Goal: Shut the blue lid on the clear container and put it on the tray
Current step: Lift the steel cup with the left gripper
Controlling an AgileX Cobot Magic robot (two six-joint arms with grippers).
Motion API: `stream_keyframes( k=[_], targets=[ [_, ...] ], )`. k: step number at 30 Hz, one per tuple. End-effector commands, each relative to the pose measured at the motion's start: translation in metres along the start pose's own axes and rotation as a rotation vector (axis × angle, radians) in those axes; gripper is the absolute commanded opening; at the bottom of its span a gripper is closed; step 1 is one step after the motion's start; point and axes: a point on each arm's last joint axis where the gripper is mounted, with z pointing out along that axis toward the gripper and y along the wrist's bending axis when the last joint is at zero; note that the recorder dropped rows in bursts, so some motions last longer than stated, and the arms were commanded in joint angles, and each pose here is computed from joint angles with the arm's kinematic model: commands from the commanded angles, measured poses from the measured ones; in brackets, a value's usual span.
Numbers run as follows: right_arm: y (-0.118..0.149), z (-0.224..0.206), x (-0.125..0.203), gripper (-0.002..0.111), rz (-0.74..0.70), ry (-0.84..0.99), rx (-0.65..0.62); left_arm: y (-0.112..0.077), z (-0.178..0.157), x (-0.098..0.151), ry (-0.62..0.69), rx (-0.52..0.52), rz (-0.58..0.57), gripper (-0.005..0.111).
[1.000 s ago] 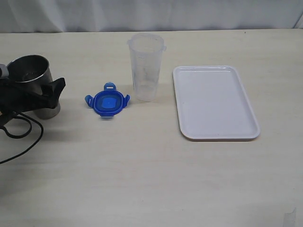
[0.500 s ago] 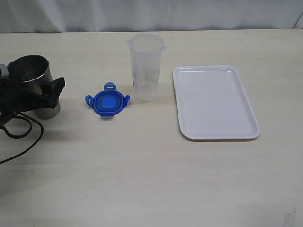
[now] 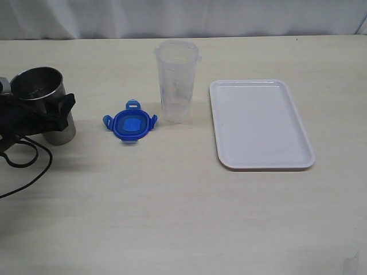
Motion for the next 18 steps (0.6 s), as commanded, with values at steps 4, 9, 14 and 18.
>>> stream_keyframes(
  k=[4,9,14,18],
  targets=[
    [0.0,0.0,0.0,0.004,-0.005,-0.013,0.003,-0.002,0.0,0.003,0.027,0.022,-0.014,0.0],
    [0.0,0.0,0.0,0.004,-0.005,-0.013,0.003,-0.003,0.0,-0.001,-0.016,0.03,-0.019,0.0],
    [0.0,0.0,0.0,0.004,-0.005,-0.013,0.003,-0.004,-0.003,-0.014,-0.049,0.03,-0.001,0.0],
    [0.0,0.0,0.0,0.004,-0.005,-0.013,0.003,-0.006,-0.008,-0.03,-0.086,0.026,0.025,0.0]
  ],
)
